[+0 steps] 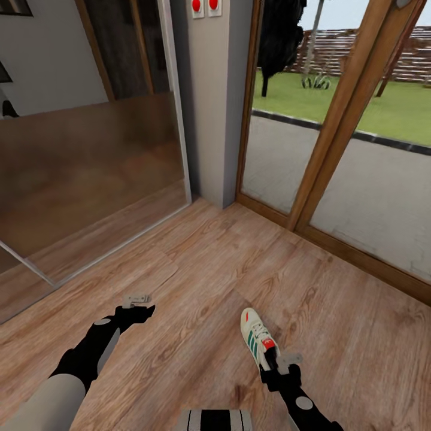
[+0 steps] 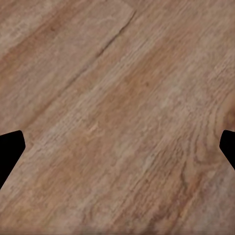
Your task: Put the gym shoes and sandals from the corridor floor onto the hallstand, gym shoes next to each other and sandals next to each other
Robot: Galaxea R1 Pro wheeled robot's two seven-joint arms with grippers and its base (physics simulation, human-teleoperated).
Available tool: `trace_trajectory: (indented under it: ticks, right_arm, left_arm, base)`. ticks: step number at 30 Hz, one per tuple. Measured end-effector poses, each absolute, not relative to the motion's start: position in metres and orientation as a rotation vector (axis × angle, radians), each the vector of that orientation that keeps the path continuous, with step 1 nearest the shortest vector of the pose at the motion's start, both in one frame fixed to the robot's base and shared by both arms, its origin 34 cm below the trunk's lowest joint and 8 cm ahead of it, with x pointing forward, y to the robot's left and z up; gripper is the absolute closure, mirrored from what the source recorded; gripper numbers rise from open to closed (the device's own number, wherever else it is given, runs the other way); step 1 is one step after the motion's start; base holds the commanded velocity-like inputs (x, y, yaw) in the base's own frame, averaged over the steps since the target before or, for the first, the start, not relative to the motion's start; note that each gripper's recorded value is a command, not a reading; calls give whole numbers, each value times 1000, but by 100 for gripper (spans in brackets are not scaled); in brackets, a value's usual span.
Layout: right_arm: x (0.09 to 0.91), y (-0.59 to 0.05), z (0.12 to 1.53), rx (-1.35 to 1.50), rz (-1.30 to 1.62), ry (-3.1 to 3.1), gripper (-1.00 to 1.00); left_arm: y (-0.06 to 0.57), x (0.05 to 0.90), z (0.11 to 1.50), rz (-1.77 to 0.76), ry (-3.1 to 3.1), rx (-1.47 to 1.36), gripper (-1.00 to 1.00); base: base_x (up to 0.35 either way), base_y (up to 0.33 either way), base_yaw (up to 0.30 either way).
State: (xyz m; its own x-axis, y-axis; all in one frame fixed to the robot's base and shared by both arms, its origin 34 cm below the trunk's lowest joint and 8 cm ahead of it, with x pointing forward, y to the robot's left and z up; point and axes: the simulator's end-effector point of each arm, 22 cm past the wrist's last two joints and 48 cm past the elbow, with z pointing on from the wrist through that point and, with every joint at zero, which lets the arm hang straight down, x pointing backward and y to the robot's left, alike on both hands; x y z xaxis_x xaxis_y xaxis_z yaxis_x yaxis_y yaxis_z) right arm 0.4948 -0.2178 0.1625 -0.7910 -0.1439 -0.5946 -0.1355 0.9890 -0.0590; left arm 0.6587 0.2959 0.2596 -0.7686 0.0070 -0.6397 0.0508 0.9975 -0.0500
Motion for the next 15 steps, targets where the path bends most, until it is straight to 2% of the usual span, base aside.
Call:
trace_trajectory:
  ticks: [10,15]
  right_arm:
    - [498,-219,165,-191,-19,2473,-100]
    - [498,-219,164,-190,-20,2472,-100]
  left_arm:
    - [296,658,259,-86,2445,41,-100]
    - [295,658,257,-87,2445,42,-100]
  base:
    - [0,0,-2]
    - [0,0,-111]
